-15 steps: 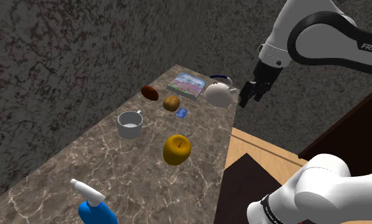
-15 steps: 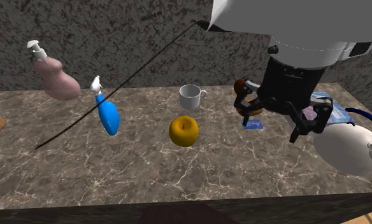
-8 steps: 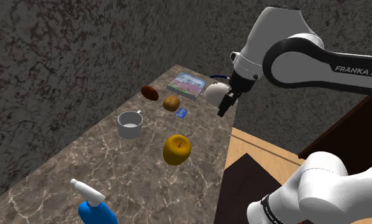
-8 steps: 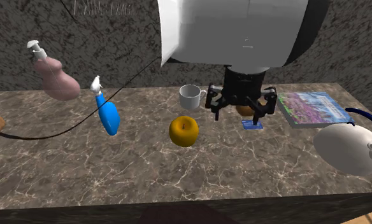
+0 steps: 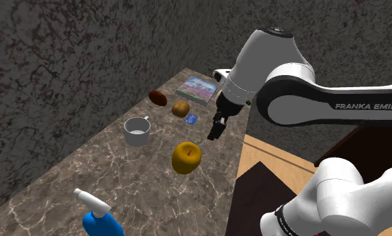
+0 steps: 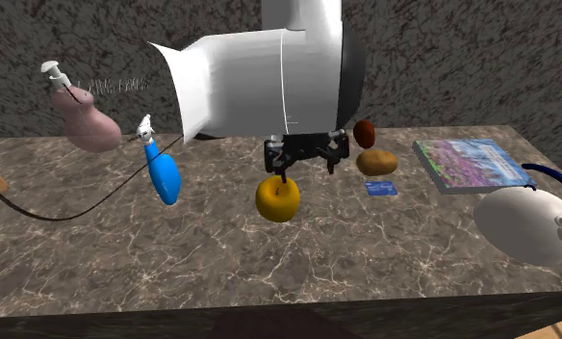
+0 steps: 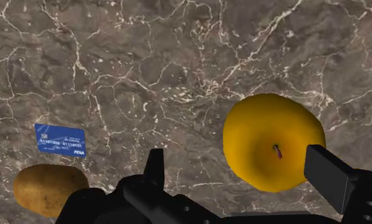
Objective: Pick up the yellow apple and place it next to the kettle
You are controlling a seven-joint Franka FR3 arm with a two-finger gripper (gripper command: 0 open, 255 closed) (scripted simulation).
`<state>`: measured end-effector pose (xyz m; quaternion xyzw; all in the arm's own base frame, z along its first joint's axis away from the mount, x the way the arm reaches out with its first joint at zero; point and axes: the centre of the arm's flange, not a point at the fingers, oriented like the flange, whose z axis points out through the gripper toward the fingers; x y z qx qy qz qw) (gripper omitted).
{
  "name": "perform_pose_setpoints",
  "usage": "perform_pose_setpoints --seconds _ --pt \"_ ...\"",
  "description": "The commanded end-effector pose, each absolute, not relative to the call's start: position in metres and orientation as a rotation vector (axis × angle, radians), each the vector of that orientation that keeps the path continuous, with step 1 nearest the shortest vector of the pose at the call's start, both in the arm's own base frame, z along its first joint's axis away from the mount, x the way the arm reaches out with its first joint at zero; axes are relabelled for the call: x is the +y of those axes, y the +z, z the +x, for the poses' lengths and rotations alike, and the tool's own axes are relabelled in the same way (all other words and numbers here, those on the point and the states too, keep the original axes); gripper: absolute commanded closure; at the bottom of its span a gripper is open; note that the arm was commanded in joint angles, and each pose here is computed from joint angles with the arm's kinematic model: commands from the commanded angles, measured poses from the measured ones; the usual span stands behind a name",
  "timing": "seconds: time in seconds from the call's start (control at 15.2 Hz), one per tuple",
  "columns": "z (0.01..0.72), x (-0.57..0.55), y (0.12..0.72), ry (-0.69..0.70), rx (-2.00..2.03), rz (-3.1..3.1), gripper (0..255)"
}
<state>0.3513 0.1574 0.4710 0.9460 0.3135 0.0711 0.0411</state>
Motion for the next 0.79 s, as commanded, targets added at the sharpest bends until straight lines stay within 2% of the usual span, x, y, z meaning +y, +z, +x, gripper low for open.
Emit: perform_pose_setpoints --seconds 0.0,0.26,0.73 --pt "0.348 0.179 0.459 0.254 1.098 2.843 0" --pt "0.336 0.219 0.436 0.313 1.342 2.727 0" --pt "0.344 0.219 0.4 0.313 1.342 2.727 0"
